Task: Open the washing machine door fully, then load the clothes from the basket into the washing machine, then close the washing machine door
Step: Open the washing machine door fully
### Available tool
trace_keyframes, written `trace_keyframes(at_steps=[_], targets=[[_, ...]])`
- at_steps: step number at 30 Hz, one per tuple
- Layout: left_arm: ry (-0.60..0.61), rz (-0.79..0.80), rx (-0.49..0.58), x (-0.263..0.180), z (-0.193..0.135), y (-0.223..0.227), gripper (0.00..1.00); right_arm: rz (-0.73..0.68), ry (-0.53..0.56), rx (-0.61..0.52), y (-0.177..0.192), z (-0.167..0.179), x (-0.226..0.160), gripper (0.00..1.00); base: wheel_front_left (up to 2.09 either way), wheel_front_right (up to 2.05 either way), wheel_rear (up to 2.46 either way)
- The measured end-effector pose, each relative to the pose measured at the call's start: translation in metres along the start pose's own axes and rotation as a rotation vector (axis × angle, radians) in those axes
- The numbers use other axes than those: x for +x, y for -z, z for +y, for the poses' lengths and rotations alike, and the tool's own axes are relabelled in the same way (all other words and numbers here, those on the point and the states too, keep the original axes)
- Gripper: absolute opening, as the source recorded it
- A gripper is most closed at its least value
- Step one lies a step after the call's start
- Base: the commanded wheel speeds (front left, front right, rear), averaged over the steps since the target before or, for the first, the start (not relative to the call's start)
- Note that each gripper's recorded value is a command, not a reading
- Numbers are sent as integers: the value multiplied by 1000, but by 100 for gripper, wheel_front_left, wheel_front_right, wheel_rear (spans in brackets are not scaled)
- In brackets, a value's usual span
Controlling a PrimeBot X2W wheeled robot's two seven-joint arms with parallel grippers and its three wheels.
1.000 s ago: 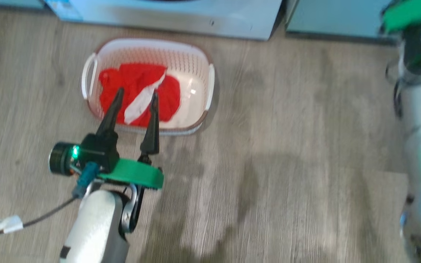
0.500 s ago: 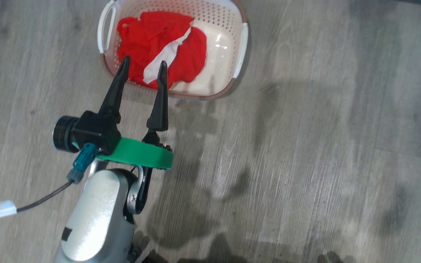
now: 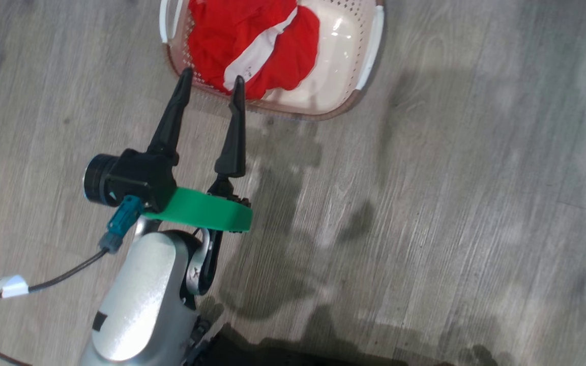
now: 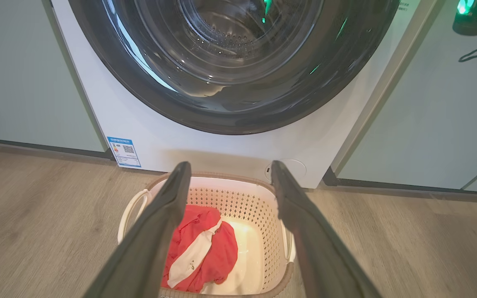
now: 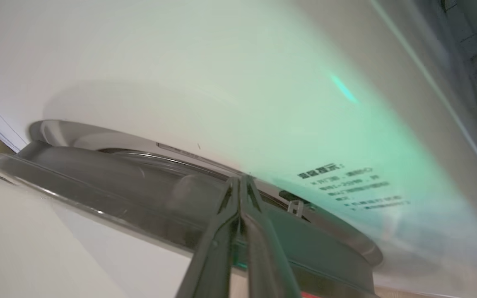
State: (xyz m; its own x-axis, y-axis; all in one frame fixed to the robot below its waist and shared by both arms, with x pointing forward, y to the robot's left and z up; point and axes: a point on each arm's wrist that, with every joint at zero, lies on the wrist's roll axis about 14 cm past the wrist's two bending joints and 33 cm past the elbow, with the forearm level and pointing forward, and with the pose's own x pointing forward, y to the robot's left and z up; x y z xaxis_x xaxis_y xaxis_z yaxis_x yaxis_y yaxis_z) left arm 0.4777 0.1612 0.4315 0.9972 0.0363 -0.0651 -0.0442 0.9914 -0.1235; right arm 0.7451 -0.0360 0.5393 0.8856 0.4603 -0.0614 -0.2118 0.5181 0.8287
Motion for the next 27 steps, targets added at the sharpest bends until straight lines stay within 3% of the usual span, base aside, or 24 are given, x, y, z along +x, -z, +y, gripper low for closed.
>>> trace_keyframes(at_steps=[13, 27], targets=[[-43, 6, -3, -1, 12, 0, 100, 81, -35, 82, 19, 11, 23, 0, 0, 0, 0], [-36, -36, -8, -6, 9, -19, 100, 167, -19, 54, 31, 18, 6, 0, 0, 0, 0]])
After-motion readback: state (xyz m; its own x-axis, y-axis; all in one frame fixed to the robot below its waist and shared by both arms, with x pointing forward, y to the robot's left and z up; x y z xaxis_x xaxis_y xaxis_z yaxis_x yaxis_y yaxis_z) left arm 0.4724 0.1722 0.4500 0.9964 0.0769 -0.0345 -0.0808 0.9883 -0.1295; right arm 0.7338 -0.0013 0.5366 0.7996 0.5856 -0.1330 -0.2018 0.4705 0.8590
